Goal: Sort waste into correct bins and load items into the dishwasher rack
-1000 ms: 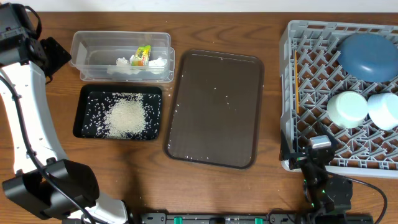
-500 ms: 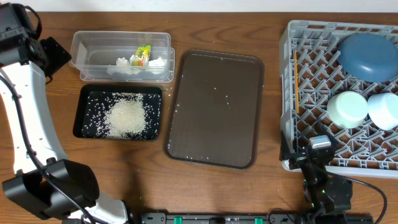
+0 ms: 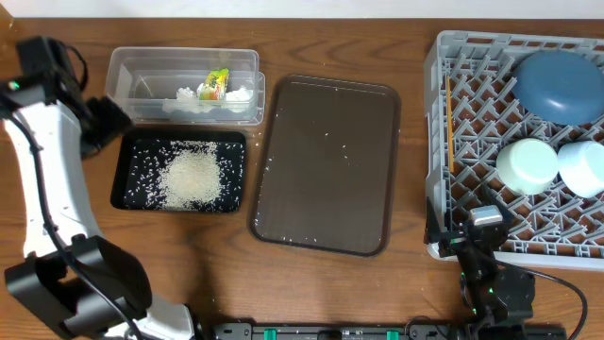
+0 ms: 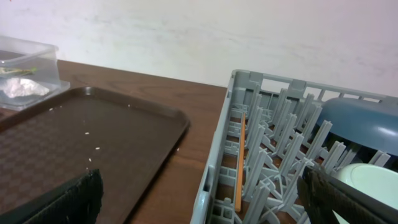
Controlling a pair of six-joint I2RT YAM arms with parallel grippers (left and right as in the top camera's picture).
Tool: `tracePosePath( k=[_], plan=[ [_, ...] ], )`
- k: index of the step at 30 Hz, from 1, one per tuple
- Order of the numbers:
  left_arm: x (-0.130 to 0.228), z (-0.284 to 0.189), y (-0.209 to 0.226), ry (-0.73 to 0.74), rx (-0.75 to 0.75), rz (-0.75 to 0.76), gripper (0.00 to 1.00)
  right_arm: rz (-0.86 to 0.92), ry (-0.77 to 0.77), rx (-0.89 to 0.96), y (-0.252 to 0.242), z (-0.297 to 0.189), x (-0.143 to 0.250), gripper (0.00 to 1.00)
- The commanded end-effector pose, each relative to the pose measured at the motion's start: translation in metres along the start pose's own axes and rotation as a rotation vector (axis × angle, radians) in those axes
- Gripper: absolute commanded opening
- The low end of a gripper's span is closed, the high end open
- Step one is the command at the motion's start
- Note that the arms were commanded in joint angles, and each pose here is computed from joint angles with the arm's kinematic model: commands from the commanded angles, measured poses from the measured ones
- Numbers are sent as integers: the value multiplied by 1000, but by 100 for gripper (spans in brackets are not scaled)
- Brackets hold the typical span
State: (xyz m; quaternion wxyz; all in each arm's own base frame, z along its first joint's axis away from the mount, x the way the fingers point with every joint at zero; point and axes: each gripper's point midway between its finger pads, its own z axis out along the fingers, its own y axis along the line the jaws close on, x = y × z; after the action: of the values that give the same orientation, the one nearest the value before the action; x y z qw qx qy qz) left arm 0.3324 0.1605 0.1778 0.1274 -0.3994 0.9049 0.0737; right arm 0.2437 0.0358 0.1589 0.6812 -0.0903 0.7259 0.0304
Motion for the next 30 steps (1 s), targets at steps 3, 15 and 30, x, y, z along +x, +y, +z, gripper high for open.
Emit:
tracePosePath(
  k=[3, 15, 30],
  plan=[
    [26, 7, -6, -103, 74, 59, 93, -10, -1, 14, -3, 0, 1, 99],
    [96, -11, -70, -550, 426, 451, 93, -10, -1, 13, -3, 0, 1, 99],
    [148, -12, -43, -917, 618, 397, 93, -10, -1, 13, -3, 0, 1, 99]
  ],
)
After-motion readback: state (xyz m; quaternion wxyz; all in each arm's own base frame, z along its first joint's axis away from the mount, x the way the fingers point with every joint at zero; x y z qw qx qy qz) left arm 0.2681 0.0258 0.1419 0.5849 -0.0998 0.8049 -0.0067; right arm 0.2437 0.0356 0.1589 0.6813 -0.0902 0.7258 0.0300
